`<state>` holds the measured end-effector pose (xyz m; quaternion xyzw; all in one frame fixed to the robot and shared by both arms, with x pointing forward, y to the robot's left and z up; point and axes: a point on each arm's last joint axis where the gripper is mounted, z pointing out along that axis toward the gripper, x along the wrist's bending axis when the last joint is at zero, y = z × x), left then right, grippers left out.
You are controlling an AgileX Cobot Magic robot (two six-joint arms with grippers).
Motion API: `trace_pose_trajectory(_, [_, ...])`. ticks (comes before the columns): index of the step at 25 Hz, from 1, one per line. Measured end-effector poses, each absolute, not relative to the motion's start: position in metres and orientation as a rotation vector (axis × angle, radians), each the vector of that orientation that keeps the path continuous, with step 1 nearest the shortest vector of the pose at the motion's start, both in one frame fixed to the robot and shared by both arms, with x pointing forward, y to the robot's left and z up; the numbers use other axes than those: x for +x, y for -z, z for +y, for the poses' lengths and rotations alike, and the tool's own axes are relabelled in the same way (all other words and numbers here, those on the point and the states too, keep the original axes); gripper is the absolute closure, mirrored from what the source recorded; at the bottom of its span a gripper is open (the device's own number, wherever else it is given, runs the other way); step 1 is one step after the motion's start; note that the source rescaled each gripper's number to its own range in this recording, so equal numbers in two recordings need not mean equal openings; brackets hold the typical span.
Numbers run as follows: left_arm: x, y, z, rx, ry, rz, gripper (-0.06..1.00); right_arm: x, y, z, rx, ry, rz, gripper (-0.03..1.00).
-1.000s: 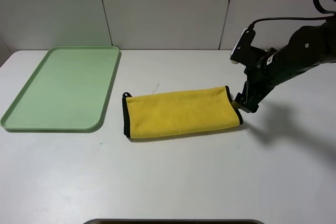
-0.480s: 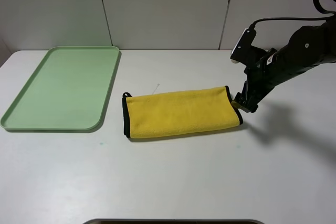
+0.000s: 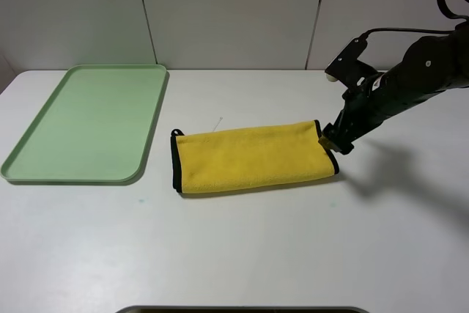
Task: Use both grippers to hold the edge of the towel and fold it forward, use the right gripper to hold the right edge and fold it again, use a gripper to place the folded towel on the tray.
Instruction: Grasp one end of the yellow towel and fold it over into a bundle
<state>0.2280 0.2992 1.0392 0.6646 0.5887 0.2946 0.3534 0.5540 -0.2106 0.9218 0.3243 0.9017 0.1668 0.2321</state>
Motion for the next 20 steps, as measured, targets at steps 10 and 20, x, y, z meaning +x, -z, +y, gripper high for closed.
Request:
trace_pose_trajectory(10, [0.2280,-1.0392,0.2992,1.720,-0.762,1.522,-0.06,0.5540,-0.9218,-0.2106,1.406,-0.591,2.292,-0.03])
trace_pose_trajectory(20, [0.2280,-1.0392,0.2992,1.720,-0.762,1.522,-0.06,0.5498,-0.9196,-0.2079,1.699,-0.628,2.182,-0.03])
